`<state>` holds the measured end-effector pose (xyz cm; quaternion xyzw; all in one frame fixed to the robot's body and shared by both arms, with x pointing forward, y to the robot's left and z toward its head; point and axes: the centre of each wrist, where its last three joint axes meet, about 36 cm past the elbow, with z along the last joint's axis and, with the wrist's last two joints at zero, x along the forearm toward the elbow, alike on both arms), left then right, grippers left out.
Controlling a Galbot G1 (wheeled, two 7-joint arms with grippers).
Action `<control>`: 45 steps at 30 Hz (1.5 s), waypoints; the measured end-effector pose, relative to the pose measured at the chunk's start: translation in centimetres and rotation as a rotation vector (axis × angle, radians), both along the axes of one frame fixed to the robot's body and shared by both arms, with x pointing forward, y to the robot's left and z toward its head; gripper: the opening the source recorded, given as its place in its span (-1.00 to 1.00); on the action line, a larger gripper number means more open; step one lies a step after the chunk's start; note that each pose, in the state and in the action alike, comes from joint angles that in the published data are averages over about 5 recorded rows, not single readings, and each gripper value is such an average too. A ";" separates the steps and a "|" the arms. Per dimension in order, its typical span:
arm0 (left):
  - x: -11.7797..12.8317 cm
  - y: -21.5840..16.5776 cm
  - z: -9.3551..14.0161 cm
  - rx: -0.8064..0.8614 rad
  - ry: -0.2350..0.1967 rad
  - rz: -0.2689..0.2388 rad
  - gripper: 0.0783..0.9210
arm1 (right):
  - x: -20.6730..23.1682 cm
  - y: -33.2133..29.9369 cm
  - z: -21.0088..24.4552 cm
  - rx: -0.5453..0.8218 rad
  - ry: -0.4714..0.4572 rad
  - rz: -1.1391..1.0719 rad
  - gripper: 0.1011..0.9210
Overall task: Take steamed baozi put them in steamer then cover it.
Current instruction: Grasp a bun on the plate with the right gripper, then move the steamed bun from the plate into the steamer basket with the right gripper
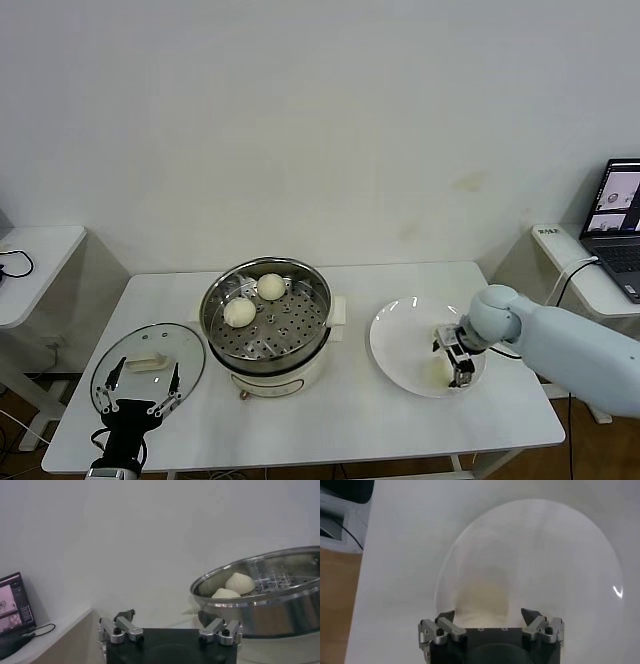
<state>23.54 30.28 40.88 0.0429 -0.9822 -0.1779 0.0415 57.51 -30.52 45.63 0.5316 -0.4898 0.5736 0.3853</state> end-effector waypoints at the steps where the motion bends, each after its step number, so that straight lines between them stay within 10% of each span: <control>1: 0.0 0.0 0.0 0.000 0.000 0.000 0.77 | 0.1 0.0 0.0 -0.001 0.000 -0.001 0.75; 23: 0.1 0.0 0.0 -0.004 -0.003 0.003 0.77 | 0.9 -0.1 1.6 -0.005 0.007 -0.010 0.29; 45: 0.4 0.1 0.1 -0.001 -0.010 -0.006 0.77 | 6.2 5.0 18.1 0.110 -0.200 0.052 0.32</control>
